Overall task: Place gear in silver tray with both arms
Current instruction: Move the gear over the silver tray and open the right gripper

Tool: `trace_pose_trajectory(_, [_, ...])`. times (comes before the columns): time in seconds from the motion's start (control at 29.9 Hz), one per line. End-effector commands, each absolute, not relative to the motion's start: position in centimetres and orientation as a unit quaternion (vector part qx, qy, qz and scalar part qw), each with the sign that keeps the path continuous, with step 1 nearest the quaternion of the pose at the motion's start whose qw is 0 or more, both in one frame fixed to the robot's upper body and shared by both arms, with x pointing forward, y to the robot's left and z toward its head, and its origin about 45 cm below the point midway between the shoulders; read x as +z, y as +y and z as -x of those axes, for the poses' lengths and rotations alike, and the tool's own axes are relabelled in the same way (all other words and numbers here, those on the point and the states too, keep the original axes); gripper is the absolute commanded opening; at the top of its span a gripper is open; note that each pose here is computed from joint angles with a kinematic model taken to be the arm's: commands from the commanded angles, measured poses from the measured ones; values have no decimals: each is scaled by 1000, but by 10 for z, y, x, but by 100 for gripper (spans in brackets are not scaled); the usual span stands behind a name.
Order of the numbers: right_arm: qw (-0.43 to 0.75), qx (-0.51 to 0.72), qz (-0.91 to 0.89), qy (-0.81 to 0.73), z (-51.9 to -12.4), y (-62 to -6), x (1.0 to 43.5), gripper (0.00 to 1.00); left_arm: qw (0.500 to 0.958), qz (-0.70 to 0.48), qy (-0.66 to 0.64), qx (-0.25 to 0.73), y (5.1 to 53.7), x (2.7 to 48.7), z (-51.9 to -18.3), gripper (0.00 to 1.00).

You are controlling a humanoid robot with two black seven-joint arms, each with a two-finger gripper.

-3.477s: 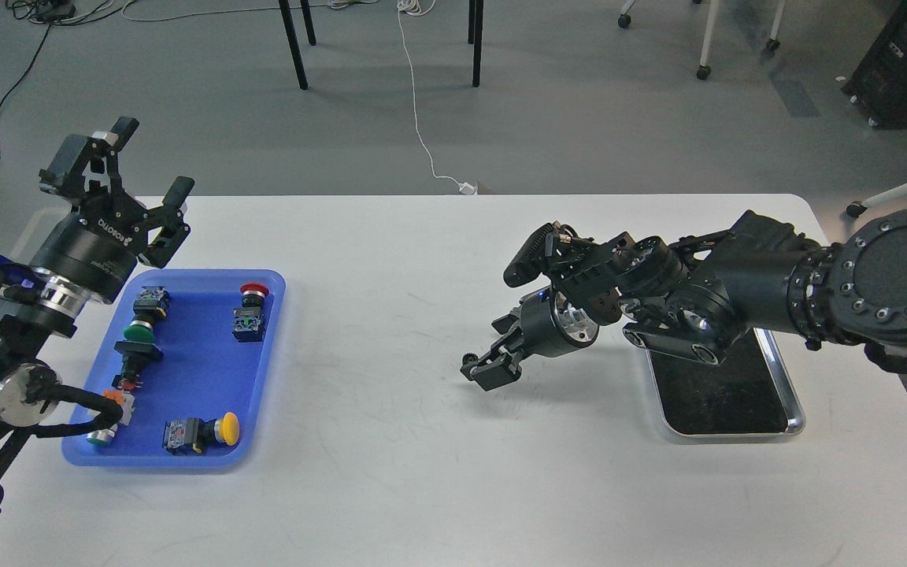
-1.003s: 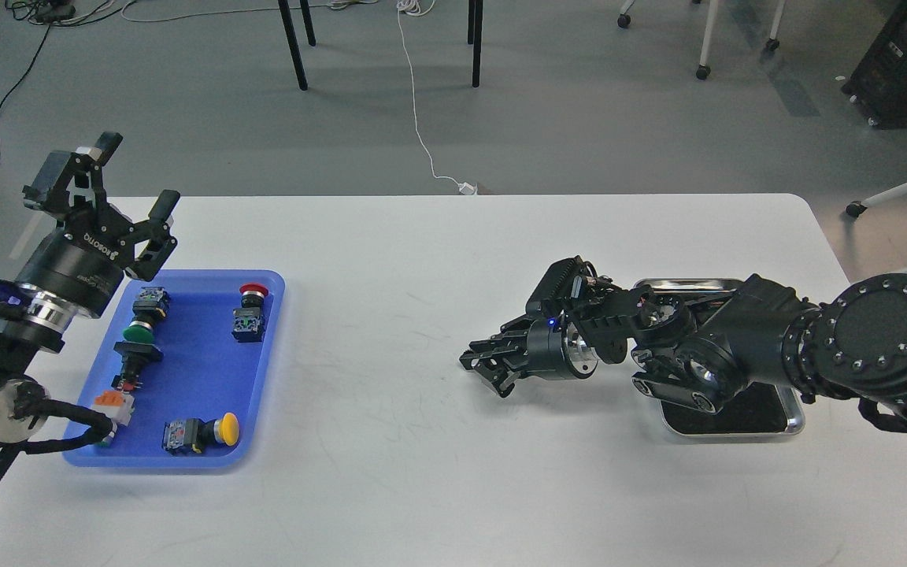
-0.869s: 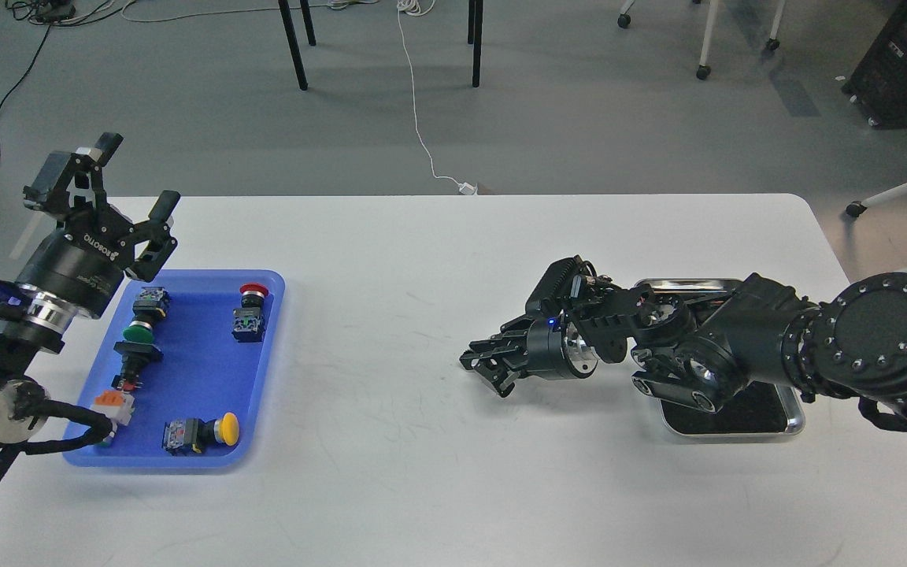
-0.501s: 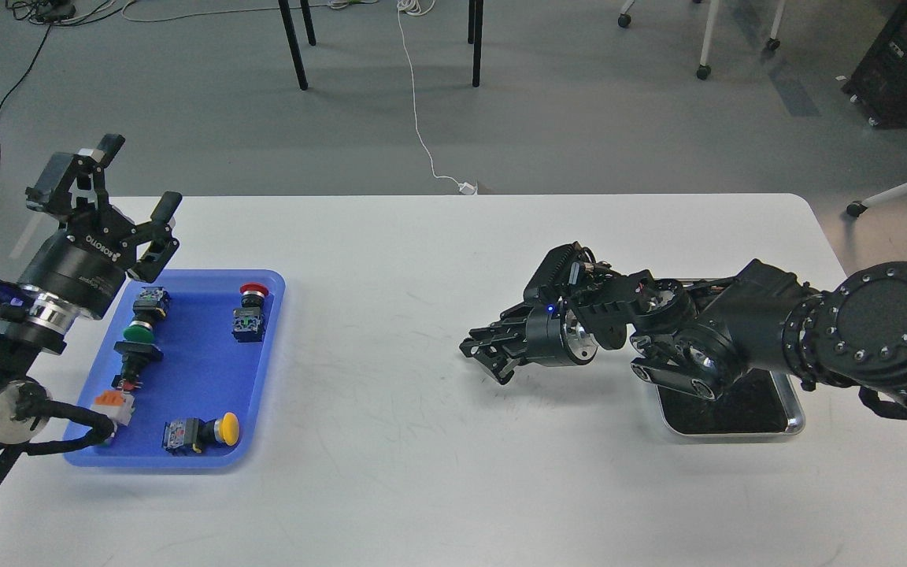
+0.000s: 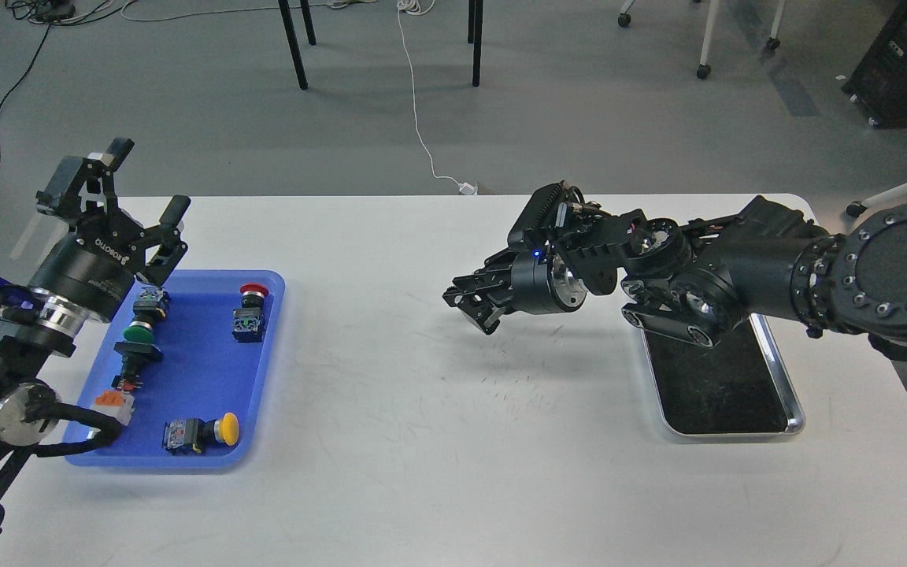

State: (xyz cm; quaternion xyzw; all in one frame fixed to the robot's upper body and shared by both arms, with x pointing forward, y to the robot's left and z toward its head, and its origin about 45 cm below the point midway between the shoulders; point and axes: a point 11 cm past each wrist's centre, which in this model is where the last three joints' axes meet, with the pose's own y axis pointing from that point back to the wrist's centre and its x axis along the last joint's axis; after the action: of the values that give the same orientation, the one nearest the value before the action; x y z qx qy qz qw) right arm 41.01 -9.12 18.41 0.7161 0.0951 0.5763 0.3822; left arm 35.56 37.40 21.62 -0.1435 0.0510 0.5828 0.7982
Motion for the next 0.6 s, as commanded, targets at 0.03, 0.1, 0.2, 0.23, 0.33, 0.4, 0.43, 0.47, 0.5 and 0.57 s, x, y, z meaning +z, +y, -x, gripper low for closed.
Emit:
trace_pose_trajectory(0.03, [397, 564, -712, 132, -400, -113, 202, 16, 801, 145, 52, 578, 373, 217, -356, 98])
trace_pose_trajectory(0.1, [423, 549, -709, 128, -402, -149, 211, 16, 803, 149, 55, 575, 368, 215, -356, 98])
trace_pose_trajectory(0.2, [461, 528, -702, 127, -398, -206, 217, 16, 806, 146, 54, 571, 363, 213, -356, 98])
trace_pose_trajectory(0.23, [473, 522, -698, 125, -396, -224, 218, 16, 808, 145, 53, 569, 361, 212, -356, 98])
trace_pose_trajectory(0.33, [514, 503, -685, 114, -393, -281, 223, 16, 810, 147, 52, 566, 358, 213, -356, 98])
trace_pose_trajectory(0.4, [536, 486, -680, 116, -383, -314, 219, 16, 811, 147, 51, 564, 356, 214, -356, 98])
trace_pose_trajectory(0.43, [544, 476, -680, 119, -375, -328, 215, 17, 812, 147, 51, 563, 356, 214, -356, 98])
trace_pose_trajectory(0.47, [552, 466, -681, 119, -369, -340, 211, 17, 812, 148, 51, 562, 355, 215, -356, 98])
trace_pose_trajectory(0.5, [557, 456, -684, 118, -363, -349, 205, 17, 812, 148, 51, 562, 355, 215, -356, 98])
trace_pose_trajectory(0.57, [564, 438, -691, 115, -353, -363, 195, 18, 812, 149, 52, 562, 355, 214, -356, 98])
